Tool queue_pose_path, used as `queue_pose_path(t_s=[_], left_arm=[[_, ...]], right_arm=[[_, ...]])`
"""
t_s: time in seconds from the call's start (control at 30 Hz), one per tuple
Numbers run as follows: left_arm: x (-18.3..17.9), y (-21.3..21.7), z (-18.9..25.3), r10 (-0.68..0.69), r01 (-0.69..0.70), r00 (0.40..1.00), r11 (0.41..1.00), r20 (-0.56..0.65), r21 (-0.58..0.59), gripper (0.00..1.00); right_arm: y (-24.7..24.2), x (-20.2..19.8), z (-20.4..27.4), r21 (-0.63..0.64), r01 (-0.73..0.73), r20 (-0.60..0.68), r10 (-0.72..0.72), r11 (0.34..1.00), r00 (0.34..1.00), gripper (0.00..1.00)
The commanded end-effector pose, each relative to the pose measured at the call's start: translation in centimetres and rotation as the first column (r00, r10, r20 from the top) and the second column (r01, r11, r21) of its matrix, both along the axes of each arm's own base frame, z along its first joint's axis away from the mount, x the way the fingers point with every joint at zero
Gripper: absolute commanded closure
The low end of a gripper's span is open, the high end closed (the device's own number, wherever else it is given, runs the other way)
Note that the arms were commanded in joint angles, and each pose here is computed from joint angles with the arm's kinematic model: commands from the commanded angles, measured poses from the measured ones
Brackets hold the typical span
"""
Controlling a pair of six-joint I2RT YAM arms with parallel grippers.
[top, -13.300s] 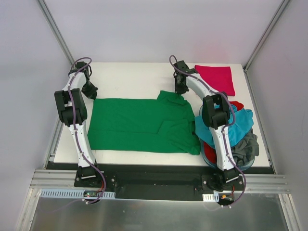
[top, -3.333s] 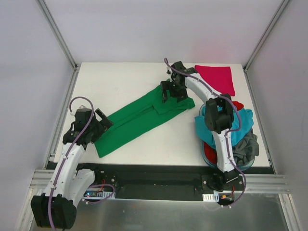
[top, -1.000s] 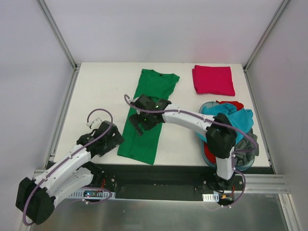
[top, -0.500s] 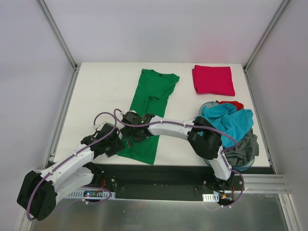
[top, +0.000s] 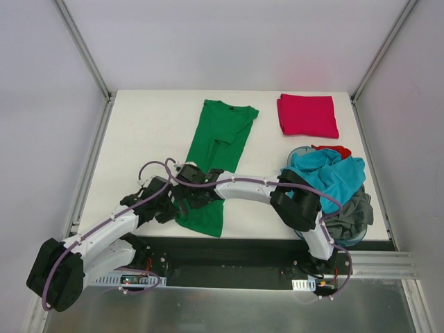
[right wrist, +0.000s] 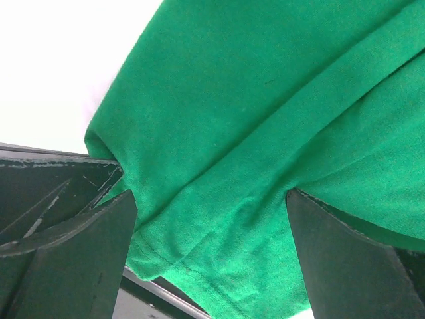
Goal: Fold and stack the t-shirts
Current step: Rotate the tshirt 90 degrees, then grab the bottom of the folded rectangular tshirt with both arms
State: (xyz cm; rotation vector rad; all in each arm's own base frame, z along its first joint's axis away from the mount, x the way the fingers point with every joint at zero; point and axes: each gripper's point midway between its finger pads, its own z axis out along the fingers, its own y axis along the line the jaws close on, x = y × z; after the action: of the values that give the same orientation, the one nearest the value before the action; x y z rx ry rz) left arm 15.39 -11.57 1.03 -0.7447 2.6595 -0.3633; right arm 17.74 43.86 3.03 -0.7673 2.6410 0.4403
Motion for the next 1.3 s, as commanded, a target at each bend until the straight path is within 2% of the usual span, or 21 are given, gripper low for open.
queue_pose_path(t_s=[0.0,0.23,0.33,0.67,0.73,0.83,0.93,1.03,1.1,1.17,1.27], left_arm=[[-2.7,1.4,-1.8,-0.02,0.026,0.994,0.998,-0.105,0.051,1.0],[-2.5,1.9,-1.2,-0.024,0.026,0.999,0.998,-0.045,0.054,1.0],[-2.5,2.0,-1.2,-0.019,0.02,0.999,0.998,-0.033,0.053,1.0],[-2.9,1.8,-1.0,-0.025,0.026,0.999,0.999,-0.044,0.039,1.0],[-3.1,1.5,-1.0,-0.031,0.033,0.998,0.999,-0.052,0.021,1.0],[-3.3,1.3,-1.0,-0.043,0.044,0.997,0.999,-0.058,0.011,1.0],[-3.4,1.1,-1.0,-0.052,0.052,0.997,0.999,-0.058,-0.006,1.0],[-3.5,1.0,-0.9,-0.062,0.062,0.997,0.998,-0.055,-0.012,1.0],[-3.6,1.0,-0.9,-0.062,0.061,0.997,0.998,-0.053,-0.015,1.0],[-3.5,1.0,-0.9,-0.058,0.057,0.997,0.998,-0.051,-0.014,1.0],[-3.5,1.0,-0.9,-0.054,0.054,0.997,0.998,-0.051,-0.014,1.0]], right_arm=[[0.8,-0.3,2.1,0.049,0.011,0.028,-0.012,0.999,1.0,0.04],[-4.9,-0.9,1.1,-0.164,0.034,0.092,-0.019,0.986,0.996,0.04],[-7.1,-0.8,2.0,-0.198,0.072,0.137,-0.045,0.978,0.99,0.04],[-12.5,-0.5,6.6,-0.12,0.208,0.257,-0.172,0.971,0.951,0.04],[-12.5,-0.7,6.7,-0.092,0.216,0.228,-0.191,0.972,0.955,0.04],[-11.0,-1.9,5.9,-0.004,0.189,0.095,-0.188,0.982,0.978,0.04],[-8.6,-3.8,5.4,0.124,0.065,0.023,-0.068,0.99,0.997,0.04],[-7.4,-6.4,5.0,0.164,-0.164,0.036,0.16,0.973,0.986,0.04],[-7.2,-7.9,4.8,0.127,-0.312,0.103,0.3,0.941,0.948,0.03],[-7.1,-8.7,4.6,0.074,-0.454,0.174,0.437,0.888,0.882,0.01],[-6.6,-9.4,4.2,0.013,-0.562,0.212,0.547,0.827,0.81,0.04]])
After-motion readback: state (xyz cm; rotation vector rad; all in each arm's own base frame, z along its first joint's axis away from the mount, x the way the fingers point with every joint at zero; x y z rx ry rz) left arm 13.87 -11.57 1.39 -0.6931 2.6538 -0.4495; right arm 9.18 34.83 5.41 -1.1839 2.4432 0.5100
